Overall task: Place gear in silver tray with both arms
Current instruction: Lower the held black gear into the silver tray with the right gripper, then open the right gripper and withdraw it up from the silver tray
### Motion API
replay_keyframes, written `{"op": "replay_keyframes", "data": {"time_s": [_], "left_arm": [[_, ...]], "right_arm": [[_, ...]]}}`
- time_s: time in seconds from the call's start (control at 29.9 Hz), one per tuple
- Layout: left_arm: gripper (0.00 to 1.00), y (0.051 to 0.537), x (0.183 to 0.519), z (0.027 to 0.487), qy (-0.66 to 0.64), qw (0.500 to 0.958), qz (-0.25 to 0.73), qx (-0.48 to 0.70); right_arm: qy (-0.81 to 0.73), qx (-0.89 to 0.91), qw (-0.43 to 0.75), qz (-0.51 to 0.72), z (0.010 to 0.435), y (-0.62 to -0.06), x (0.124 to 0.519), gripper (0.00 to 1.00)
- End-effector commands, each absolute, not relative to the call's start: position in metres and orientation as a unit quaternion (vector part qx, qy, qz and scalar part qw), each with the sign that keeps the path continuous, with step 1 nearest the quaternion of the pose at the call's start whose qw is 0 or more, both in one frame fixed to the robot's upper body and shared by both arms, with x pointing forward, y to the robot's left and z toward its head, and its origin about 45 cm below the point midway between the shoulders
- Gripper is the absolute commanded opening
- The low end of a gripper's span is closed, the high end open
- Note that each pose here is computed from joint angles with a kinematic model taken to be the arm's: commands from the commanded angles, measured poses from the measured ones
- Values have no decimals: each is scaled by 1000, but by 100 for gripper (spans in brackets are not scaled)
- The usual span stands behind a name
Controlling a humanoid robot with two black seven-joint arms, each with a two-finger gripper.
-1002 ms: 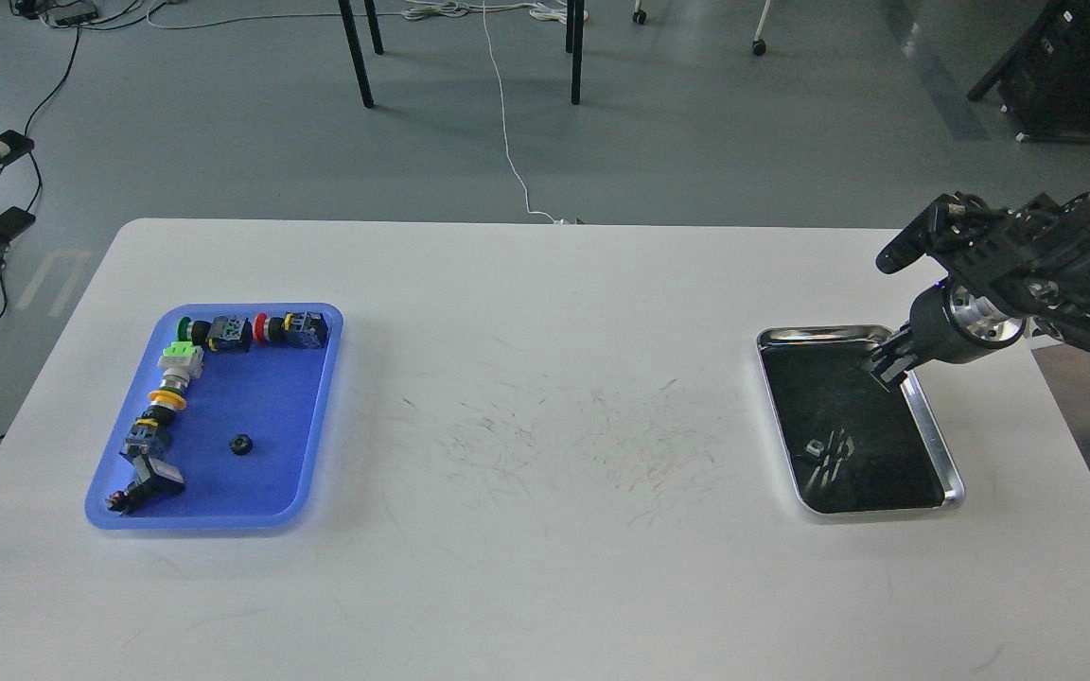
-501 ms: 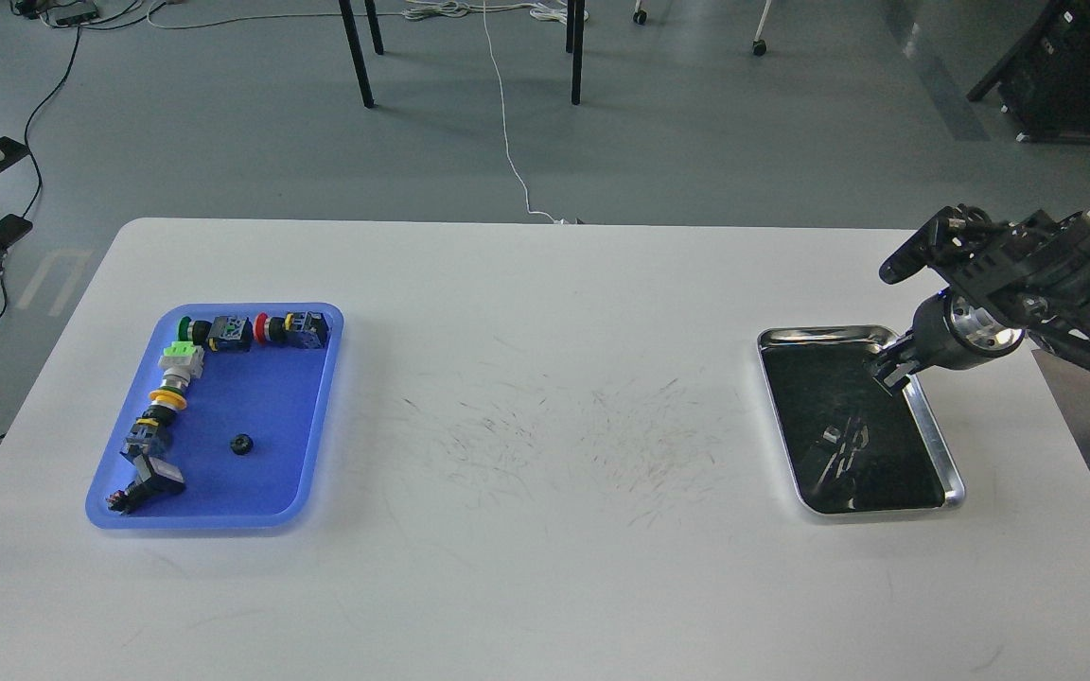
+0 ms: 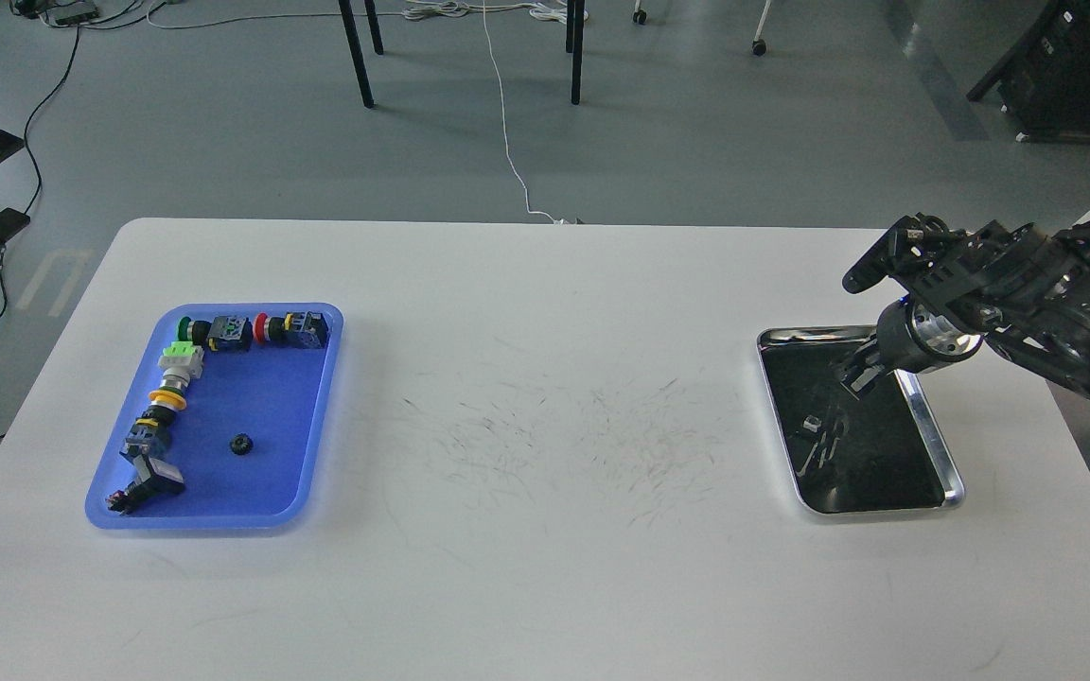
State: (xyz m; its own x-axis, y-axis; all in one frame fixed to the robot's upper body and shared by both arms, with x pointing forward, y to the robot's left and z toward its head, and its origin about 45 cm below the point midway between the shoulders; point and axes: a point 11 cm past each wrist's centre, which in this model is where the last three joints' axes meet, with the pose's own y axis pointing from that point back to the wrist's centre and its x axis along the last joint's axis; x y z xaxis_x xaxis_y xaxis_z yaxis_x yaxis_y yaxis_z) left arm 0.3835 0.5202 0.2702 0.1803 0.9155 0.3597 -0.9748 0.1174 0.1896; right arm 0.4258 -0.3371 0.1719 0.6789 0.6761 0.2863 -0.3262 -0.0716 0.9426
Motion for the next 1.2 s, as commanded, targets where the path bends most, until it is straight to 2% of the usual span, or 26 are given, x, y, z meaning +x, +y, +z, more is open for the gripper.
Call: {"op": "replay_keyframes", "data": {"time_s": [0.0,0.07,0.2,0.33,0.47,0.74,1.1,1.17], "left_arm": [[98,520,383,270,-77,744,635,193],[98,520,383,270,-77,744,635,193],[98,520,384,270,-77,743,636,193],[98,521,383,271,-78,743,636,194],[98,523,382,271,-78,742,637,195],[98,526,380,273,-78,741,637,199],[98,526,369,274,-72,754,618,211],[98,524,369,276,-73,755,617,207]], "right_arm": [[143,631,666,372,167,-337,422,6],[143,631,666,370,165,-338,421,7],[143,633,665,370,163,-338,420,21],[141,634,664,371,164,-337,421,26],[136,636,662,373,167,-335,423,36],[121,646,651,379,173,-326,428,49],[-23,724,564,397,220,-287,458,77],[-52,738,548,391,227,-285,462,78]]}}
